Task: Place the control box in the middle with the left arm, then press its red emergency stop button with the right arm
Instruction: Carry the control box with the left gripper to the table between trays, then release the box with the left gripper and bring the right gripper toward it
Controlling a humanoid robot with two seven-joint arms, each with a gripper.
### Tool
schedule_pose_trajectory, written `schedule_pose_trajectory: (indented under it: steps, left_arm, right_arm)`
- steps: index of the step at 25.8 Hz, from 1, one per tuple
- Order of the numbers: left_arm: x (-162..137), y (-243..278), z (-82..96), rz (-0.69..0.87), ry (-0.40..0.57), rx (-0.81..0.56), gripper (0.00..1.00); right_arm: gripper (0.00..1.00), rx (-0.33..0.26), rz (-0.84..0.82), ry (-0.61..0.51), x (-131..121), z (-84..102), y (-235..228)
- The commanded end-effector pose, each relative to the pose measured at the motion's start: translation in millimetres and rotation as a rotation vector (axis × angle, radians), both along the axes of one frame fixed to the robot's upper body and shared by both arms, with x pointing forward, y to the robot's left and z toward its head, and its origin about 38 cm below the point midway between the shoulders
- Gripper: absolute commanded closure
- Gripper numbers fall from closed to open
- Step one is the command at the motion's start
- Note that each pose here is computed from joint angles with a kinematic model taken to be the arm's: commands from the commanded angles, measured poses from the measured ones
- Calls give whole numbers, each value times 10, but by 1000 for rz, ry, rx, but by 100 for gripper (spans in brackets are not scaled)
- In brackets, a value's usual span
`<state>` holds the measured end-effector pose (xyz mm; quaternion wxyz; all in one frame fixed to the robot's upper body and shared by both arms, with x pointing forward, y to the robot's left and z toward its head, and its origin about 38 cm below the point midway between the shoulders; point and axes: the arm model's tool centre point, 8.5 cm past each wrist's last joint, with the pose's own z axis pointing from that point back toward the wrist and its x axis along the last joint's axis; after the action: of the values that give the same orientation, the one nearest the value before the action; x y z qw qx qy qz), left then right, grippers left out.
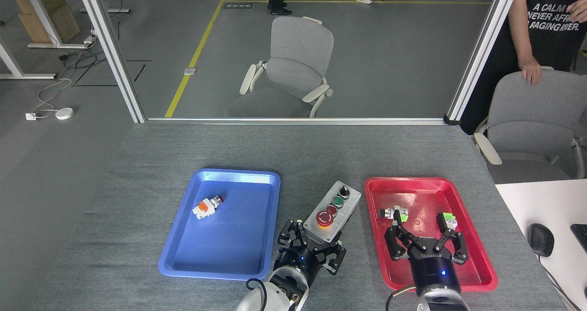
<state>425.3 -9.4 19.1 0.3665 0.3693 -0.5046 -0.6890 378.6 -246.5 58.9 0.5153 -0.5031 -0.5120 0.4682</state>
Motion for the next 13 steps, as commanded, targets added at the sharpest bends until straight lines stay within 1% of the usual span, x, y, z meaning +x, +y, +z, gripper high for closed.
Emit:
schedule_pose_trajectory:
  steps: [1, 3, 6, 9, 10, 11, 12, 13]
  left_arm:
    - [-12, 9, -104, -22, 23, 40, 100]
    - [-22, 22, -163, -34, 38, 54, 100]
    - [-11, 40, -200, -44, 50, 68, 100]
    - [40, 50, -178, -47, 61, 84, 100]
    - [43, 53, -183, -45, 72, 91, 98]
    - [40, 61, -203, -42, 90, 101, 81]
    - [31, 78, -233, -36, 115, 116, 67]
    - [30, 79, -246, -33, 135, 127, 58]
  right_arm:
    - [2, 8, 3, 10, -26, -34, 25]
    - [2, 12, 0, 10, -26, -35, 37]
    - [2, 11, 3, 8, -26, -34, 40]
    - [2, 23, 0, 9, -21, -37, 79]
    - [2, 26, -3, 9, -21, -38, 86]
    - [2, 26, -1, 9, -16, -34, 88]
    - [2, 26, -1, 10, -21, -39, 88]
    - [2, 25, -1, 10, -22, -43, 82]
